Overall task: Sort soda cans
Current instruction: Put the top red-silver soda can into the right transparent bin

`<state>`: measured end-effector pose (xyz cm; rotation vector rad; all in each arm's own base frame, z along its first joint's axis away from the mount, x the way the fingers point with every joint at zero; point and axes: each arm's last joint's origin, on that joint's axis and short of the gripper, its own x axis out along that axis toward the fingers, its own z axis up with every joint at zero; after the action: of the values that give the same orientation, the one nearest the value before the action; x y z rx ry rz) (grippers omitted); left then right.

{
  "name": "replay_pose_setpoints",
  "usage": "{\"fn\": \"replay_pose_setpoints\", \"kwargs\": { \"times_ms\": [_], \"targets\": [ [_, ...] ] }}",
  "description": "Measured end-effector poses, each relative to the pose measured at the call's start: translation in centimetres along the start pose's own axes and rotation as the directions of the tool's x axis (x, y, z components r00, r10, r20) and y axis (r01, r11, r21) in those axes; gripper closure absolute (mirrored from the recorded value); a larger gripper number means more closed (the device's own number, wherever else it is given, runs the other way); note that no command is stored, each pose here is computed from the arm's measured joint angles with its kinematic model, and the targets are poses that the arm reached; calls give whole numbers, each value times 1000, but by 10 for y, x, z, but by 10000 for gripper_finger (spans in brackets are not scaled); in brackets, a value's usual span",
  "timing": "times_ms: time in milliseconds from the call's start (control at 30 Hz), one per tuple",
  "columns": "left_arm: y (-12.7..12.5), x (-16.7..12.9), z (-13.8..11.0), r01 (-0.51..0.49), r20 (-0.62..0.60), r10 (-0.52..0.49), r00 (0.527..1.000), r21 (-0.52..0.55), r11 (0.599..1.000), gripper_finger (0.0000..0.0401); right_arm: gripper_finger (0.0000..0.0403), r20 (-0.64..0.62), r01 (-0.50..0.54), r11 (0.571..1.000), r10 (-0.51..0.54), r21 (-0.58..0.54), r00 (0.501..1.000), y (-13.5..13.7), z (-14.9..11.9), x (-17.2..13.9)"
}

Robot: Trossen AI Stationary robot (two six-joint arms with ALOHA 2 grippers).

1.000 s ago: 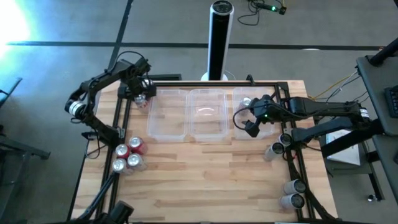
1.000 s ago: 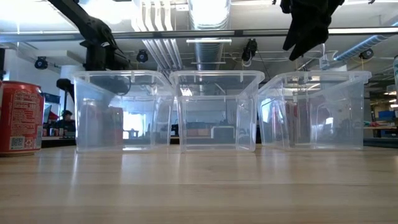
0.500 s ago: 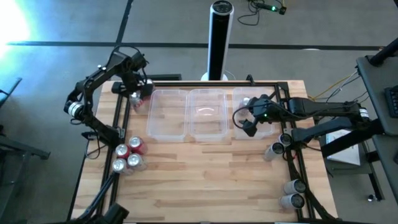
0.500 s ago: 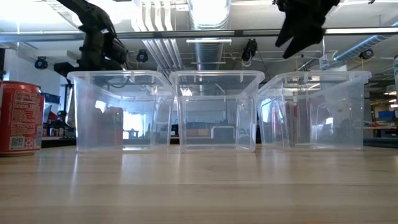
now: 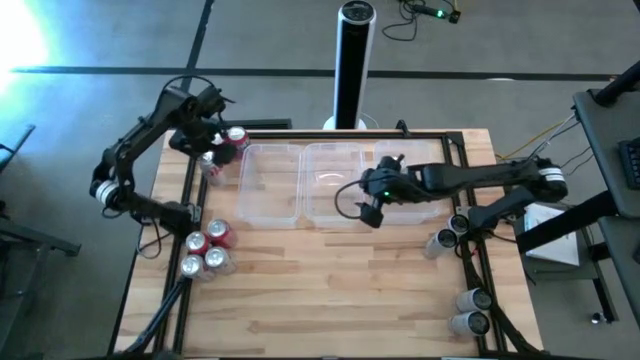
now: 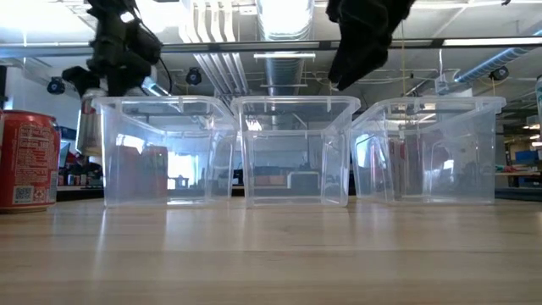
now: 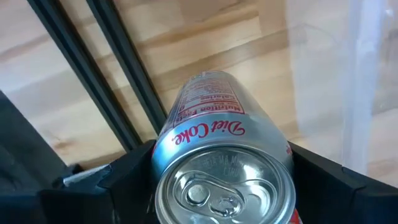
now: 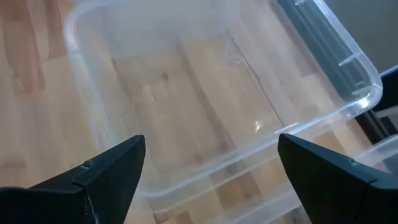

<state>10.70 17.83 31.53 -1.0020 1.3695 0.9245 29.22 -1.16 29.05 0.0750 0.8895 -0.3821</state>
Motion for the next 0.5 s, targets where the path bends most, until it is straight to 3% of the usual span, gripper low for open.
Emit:
{"fn": "replay_pose_setpoints", "kwargs": {
  "times_ms": [133, 267, 367, 433, 500],
  "targets": [
    [12, -18, -24, -55, 117, 54, 992, 7, 998, 112, 42, 1, 80, 997, -79, -16, 997, 0, 11, -8],
    [20, -39, -53, -52, 254, 43, 966, 25, 998, 112, 42, 61, 121, 993, -120, -2, 991, -4, 24, -21],
    [20, -61, -68, 6, 417, -24, 909, 45, 999, 112, 42, 111, 129, 992, -129, 3, 985, -6, 34, -32],
    [18, -73, -76, 74, 490, -121, 863, 115, 991, 112, 42, 142, 128, 992, -126, -3, 982, -6, 39, -36],
    [15, -88, -84, 154, 576, -242, 781, 197, 968, 112, 42, 155, 129, 991, -125, -19, 980, -6, 41, -38]
  ]
}}
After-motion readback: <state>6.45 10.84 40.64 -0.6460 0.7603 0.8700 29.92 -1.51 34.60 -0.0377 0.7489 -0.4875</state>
